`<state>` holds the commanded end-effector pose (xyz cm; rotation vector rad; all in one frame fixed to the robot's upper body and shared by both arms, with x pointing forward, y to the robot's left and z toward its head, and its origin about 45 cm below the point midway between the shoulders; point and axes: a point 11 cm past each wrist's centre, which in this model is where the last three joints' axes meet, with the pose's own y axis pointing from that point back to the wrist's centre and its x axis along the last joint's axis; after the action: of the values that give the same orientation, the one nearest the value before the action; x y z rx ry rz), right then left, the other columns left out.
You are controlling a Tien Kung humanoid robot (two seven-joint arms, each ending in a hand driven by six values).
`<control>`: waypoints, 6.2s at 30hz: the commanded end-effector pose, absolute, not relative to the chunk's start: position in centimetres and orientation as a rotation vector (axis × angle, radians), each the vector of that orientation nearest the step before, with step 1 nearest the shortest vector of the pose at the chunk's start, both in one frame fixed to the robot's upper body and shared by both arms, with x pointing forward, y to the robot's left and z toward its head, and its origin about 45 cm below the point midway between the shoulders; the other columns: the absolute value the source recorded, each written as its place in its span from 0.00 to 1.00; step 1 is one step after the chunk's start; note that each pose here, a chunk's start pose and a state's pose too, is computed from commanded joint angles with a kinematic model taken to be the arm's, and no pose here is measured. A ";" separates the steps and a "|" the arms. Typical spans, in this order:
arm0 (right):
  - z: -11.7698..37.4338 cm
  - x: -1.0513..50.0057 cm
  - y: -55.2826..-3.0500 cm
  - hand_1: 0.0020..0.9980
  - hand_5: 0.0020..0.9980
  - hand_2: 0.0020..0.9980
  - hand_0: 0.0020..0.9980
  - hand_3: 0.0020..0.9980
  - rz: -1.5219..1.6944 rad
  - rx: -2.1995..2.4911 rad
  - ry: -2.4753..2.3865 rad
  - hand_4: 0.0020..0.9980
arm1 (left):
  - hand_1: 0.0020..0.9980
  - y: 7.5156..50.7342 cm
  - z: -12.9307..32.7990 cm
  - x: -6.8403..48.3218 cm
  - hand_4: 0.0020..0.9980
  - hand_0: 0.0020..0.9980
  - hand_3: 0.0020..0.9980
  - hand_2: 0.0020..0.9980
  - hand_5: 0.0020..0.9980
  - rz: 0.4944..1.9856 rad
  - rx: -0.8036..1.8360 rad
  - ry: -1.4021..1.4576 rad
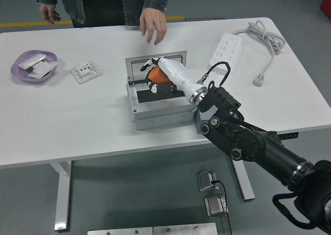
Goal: Pick up the cylinder from the cube,place it in the box,flap close box
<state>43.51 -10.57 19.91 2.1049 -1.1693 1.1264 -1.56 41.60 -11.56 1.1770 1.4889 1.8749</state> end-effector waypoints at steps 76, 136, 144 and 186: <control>26.4 48.5 -13.9 0.54 0.25 0.64 0.54 0.82 1.255 2.018 -1.132 0.85 | 0.65 42.2 -11.4 0.1 0.68 0.65 0.67 0.57 0.15 1.869 1.169 1.430; 24.0 41.6 -12.4 0.57 0.31 0.66 0.57 0.83 1.454 1.893 -0.770 0.85 | 0.65 41.3 -11.7 -1.4 0.68 0.65 0.67 0.56 0.15 1.851 1.183 1.467; 24.1 41.7 -14.1 0.56 0.32 0.66 0.57 0.83 1.408 1.883 -0.831 0.85 | 0.65 41.2 -11.7 -1.6 0.68 0.65 0.67 0.56 0.15 1.846 1.193 1.474; 24.3 31.8 -38.1 0.56 0.38 0.66 0.58 0.80 0.608 1.876 -2.318 0.86 | 0.65 42.9 -11.0 -3.7 0.68 0.65 0.66 0.56 0.18 1.851 1.262 1.515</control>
<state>31.82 -38.06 24.33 1.8759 -2.3176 0.6078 -3.74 42.89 -11.04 1.2622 1.5152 1.8512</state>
